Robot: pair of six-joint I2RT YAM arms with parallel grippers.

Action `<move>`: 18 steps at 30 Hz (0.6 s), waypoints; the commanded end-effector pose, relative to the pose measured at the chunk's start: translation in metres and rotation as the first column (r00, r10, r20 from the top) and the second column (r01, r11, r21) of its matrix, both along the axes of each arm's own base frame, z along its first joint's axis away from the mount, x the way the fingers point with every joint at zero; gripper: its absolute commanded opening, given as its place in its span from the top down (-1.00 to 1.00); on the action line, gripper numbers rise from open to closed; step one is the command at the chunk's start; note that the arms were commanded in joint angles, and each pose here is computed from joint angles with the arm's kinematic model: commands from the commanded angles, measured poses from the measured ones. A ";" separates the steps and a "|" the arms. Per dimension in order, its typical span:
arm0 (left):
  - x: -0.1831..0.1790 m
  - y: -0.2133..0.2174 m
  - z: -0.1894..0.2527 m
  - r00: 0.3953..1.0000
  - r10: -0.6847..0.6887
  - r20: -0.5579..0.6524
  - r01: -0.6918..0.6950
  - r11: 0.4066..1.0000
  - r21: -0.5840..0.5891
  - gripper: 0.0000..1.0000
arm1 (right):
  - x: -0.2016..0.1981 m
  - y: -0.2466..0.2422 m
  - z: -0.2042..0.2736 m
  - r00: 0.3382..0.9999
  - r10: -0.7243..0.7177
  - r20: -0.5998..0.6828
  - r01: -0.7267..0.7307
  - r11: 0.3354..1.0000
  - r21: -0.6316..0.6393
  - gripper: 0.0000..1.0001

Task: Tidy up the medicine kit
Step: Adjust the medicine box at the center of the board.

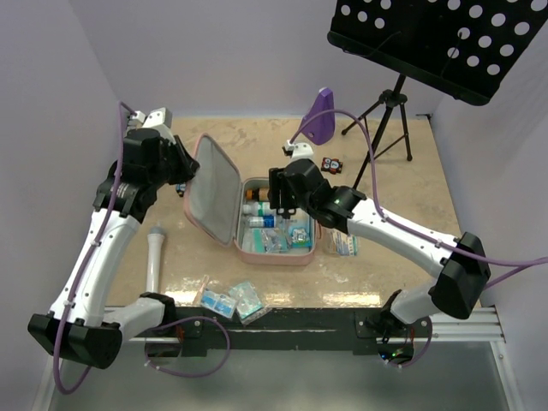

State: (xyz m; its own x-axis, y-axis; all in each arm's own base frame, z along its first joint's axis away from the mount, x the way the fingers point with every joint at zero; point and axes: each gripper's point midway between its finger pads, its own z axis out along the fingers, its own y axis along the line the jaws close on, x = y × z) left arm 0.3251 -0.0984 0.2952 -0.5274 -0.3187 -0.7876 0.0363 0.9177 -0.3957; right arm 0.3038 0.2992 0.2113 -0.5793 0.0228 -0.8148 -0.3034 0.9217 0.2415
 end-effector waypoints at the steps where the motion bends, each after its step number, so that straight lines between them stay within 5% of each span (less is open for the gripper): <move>1: -0.006 0.025 0.051 0.987 0.080 0.142 -0.090 0.994 0.063 1.00 | 0.009 -0.007 0.014 0.997 -0.051 0.055 0.050 0.998 0.025 -0.34; 9: -0.015 0.045 0.057 0.976 0.142 0.164 -0.163 0.980 0.118 1.00 | 0.029 -0.050 -0.034 0.985 -0.173 0.023 0.174 0.983 -0.066 -0.37; 18: -0.019 0.029 0.033 0.986 0.091 0.143 -0.100 0.993 0.058 1.00 | 0.029 -0.042 -0.076 0.992 -0.112 -0.054 0.109 0.993 -0.045 -0.28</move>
State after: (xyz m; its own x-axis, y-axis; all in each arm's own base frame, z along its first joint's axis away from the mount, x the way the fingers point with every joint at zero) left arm 0.3029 -0.0623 0.3080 -0.4657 -0.2764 -0.8407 -0.0605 0.9577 -0.2814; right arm 0.3288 0.2377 0.1305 -0.6405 0.0249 -0.7676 -0.1329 0.9808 0.1427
